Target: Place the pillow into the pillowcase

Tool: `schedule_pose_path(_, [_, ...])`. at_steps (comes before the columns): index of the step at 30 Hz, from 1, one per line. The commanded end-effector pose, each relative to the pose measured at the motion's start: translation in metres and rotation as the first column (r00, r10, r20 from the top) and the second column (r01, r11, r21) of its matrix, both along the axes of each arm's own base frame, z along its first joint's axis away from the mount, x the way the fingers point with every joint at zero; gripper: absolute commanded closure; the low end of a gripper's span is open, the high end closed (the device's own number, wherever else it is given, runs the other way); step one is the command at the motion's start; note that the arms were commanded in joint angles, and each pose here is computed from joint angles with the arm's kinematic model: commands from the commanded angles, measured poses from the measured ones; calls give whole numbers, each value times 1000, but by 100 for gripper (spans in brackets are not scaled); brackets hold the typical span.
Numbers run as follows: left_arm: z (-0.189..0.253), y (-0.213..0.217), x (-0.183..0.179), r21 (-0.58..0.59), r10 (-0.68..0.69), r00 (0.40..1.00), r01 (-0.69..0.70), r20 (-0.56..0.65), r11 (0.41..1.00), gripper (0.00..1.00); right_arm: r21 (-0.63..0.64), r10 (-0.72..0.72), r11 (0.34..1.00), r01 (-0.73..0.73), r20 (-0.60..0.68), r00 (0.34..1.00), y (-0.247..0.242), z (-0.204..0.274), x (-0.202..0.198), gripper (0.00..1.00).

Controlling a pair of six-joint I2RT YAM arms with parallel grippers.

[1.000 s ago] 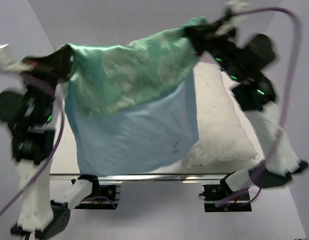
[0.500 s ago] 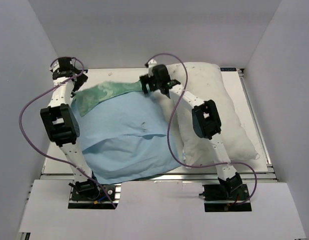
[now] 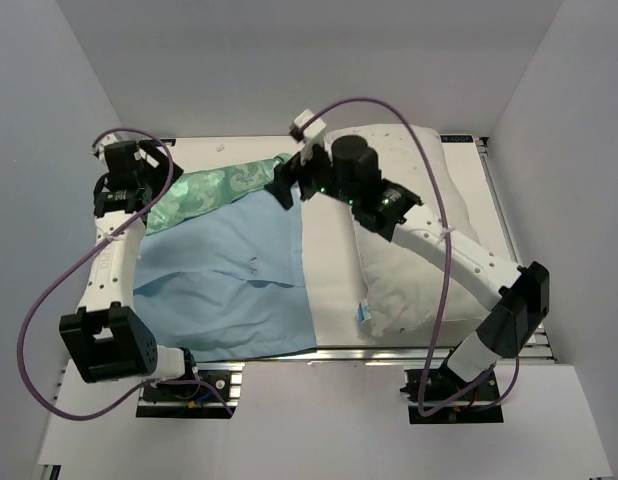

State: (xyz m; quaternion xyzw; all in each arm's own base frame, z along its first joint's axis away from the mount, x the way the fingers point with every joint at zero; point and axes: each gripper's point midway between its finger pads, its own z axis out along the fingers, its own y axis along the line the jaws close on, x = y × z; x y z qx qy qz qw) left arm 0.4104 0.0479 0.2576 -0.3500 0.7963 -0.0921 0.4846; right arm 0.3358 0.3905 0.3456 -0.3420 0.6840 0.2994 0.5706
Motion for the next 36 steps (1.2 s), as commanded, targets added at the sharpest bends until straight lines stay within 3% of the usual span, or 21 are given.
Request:
schedule_pose_path(1, [-62,-4,-1,-4,-22,984,21,-179,1000,2,-173,16,983,-57,-229,973,19,-124,-15,11])
schedule_pose_path(12, [-122,4,16,-12,1,931,-6,-365,1000,2,-387,5,908,-160,-371,929,63,-247,-50,12])
schedule_pose_path(16, [-129,29,9,78,148,895,-127,-420,989,2,-438,-29,882,-172,-415,909,59,-287,-56,17])
schedule_pose_path(19, [-126,50,6,120,219,876,-185,-430,975,2,-505,-105,854,-128,-407,908,43,-316,-54,26])
schedule_pose_path(21, [-128,73,3,122,262,862,-232,-435,965,2,-563,-196,824,-65,-391,899,25,-334,-50,47])
schedule_pose_path(22, [-129,81,2,117,273,856,-247,-440,962,2,-586,-232,809,-42,-385,893,17,-340,-50,47])
schedule_pose_path(23, [-131,88,0,114,286,849,-263,-445,958,2,-604,-263,797,-20,-377,888,10,-344,-50,63])
schedule_pose_path(26, [-138,112,-2,136,324,830,-295,-454,946,2,-643,-326,766,28,-350,878,-11,-350,-51,81])
schedule_pose_path(31, [-146,127,12,196,328,828,-267,-455,944,2,-661,-392,750,29,-409,824,-45,-349,-60,95])
schedule_pose_path(36, [-165,101,36,73,126,894,-104,-429,992,2,-633,-406,774,-11,-510,758,-70,-353,-70,96])
